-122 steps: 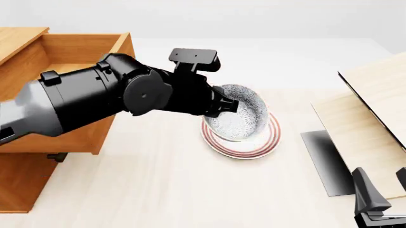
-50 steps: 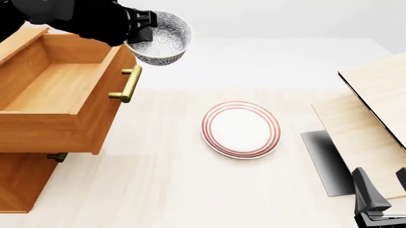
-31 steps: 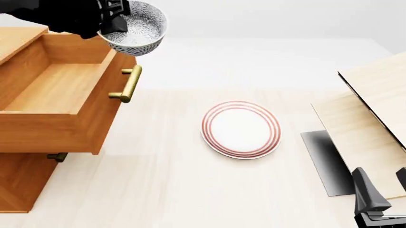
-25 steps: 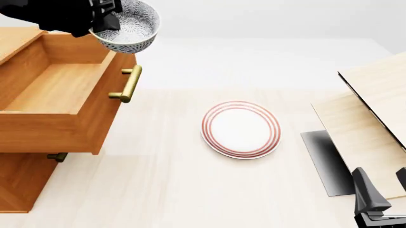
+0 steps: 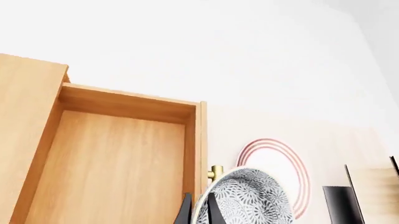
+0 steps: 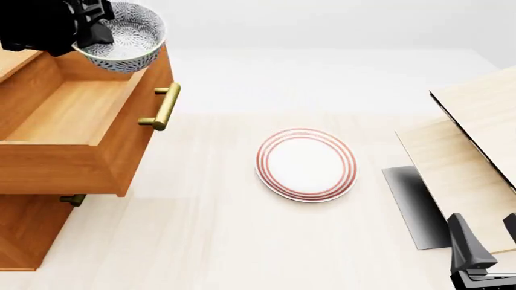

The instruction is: Open the top drawer of the cabinet and put the bowl in it.

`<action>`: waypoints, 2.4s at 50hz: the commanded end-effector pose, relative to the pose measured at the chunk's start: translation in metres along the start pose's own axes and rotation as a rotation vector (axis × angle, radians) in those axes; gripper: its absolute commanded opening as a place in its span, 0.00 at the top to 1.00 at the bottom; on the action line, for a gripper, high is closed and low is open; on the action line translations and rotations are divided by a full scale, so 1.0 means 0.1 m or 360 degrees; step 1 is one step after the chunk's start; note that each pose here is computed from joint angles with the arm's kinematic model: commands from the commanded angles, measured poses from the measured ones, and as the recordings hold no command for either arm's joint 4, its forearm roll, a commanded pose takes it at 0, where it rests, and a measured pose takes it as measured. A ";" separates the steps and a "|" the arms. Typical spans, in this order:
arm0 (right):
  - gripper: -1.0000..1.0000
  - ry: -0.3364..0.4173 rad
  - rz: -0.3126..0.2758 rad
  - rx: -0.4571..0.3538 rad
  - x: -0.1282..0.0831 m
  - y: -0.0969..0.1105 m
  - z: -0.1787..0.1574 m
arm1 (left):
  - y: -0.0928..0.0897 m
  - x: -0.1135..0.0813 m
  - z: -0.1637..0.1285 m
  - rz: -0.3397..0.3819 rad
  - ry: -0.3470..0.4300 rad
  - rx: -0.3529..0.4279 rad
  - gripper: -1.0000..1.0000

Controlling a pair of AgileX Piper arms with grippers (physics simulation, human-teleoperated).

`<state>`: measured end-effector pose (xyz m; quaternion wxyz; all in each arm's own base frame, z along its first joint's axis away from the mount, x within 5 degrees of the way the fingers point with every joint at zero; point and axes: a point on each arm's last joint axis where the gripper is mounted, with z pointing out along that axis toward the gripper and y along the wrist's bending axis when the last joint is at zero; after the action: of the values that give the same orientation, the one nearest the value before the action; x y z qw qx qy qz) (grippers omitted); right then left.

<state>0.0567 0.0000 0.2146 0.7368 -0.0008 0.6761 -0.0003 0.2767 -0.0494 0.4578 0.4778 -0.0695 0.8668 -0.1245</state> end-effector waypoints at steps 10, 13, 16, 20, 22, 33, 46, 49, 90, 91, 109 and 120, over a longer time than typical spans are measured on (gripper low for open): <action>0.00 0.0000 0.0001 0.0000 0.00 0.00 0.00 | 0.32 0.16 -0.13 -0.0138 -0.0056 -0.0121 1.00; 0.00 0.0000 0.0001 0.0000 0.00 0.00 0.00 | 0.35 0.17 -0.14 -0.0154 -0.0063 -0.0133 1.00; 0.00 0.0000 0.0001 0.0000 0.00 0.00 0.00 | 0.37 0.20 -0.12 -0.0162 -0.0057 -0.0139 1.00; 0.00 0.0000 0.0001 0.0000 0.00 0.00 0.00 | 0.44 0.24 -0.12 -0.0190 -0.0058 -0.0168 1.00; 0.00 0.0000 0.0001 0.0000 0.00 0.00 0.00 | 0.45 0.25 -0.11 -0.0193 -0.0053 -0.0176 1.00; 0.00 0.0000 0.0001 0.0000 0.00 0.00 0.00 | 0.57 0.29 -0.20 -0.0270 -0.0096 -0.0227 1.00; 0.00 0.0000 0.0001 0.0000 0.00 0.00 0.00 | 0.67 0.37 -0.27 -0.0339 -0.0131 -0.0269 1.00; 0.00 0.0000 0.0001 0.0000 0.00 0.00 0.00 | 0.70 0.38 -0.28 -0.0351 -0.0140 -0.0283 1.00; 0.00 0.0000 0.0001 0.0000 0.00 0.00 0.00 | 0.98 0.36 0.19 -0.0441 -0.0106 -0.0391 1.00; 0.00 0.0000 0.0001 0.0000 0.00 0.00 0.00 | 0.98 0.36 0.21 -0.0443 -0.0107 -0.0389 1.00; 0.00 0.0000 0.0001 0.0000 0.00 0.00 0.00 | 1.05 0.37 0.48 -0.0451 -0.0082 -0.0396 1.00; 0.00 0.0000 0.0001 0.0000 0.00 0.00 0.00 | 1.12 0.34 0.61 -0.0443 -0.0069 -0.0417 1.00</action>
<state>0.0567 0.0000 0.2146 0.7368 -0.0008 0.6761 -0.0003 0.2993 0.0378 0.3712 0.4609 -0.2552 0.8465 -0.0767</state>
